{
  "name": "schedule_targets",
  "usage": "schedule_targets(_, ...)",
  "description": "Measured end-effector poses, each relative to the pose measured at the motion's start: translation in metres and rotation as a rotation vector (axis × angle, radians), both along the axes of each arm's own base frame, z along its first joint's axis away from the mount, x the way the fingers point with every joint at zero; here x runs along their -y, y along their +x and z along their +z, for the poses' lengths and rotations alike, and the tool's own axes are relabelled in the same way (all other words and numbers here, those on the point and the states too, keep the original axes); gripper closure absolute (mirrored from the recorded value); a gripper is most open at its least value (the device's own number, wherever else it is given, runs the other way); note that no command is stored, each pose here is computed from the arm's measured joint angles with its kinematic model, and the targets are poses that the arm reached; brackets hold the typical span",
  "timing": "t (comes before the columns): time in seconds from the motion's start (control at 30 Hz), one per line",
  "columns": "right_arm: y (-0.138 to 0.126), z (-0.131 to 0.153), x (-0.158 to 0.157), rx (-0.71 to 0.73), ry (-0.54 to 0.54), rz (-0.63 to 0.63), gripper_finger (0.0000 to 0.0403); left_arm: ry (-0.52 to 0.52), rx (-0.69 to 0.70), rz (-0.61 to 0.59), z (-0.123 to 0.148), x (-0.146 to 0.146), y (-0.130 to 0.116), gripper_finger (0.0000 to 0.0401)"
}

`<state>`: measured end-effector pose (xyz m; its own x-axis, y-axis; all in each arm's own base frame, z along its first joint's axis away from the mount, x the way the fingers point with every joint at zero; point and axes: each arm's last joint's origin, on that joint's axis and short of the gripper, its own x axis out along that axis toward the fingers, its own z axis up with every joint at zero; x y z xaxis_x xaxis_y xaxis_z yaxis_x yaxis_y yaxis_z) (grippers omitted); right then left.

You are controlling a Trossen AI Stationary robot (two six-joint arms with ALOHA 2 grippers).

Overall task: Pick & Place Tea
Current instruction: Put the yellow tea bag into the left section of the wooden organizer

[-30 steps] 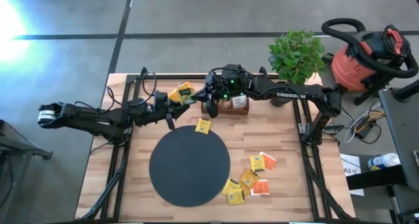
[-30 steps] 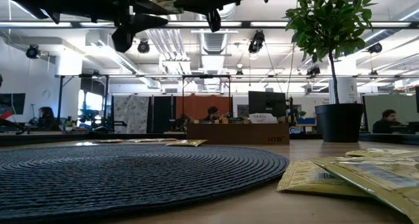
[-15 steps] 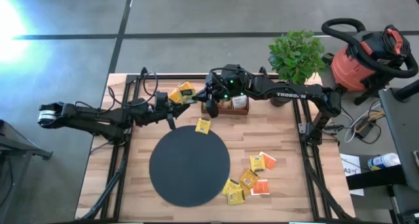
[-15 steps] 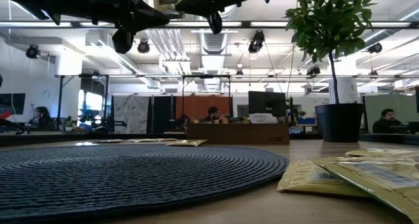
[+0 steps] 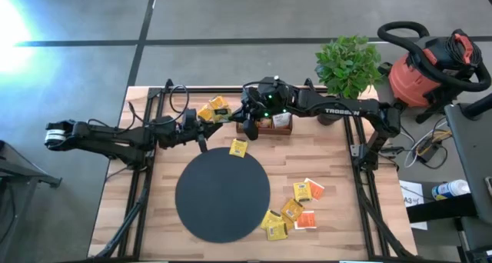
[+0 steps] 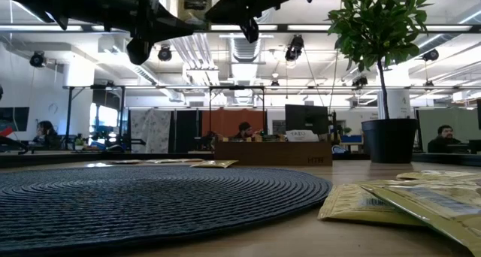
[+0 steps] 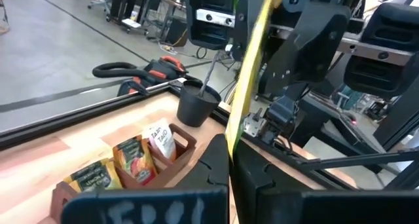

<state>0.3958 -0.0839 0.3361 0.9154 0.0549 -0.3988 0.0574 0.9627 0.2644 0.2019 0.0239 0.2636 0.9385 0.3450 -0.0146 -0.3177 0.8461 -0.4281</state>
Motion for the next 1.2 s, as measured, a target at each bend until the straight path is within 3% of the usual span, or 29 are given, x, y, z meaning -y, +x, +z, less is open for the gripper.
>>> schedule_targets(0.27, -0.008, 0.008, 0.008, -0.093, -0.062, 0.018, 0.0291, 0.014, -0.072, 0.008, -0.006, 0.000, 0.000, 0.0401)
schedule_targets(0.53, -0.021, 0.054, 0.033, -0.082, -0.226, 0.025, 0.0247, 0.110, -0.167, -0.038, -0.012, 0.001, -0.001, 0.0401)
schedule_targets(0.9, 0.007, 0.054, 0.043, -0.172, -0.058, 0.103, 0.0241, 0.178, -0.218, -0.056, -0.012, 0.000, 0.011, 0.0401)
schedule_targets(1.2, 0.009, 0.055, 0.040, -0.304, -0.033, 0.149, 0.0241, 0.165, -0.286, -0.062, -0.025, -0.009, 0.026, 0.0401)
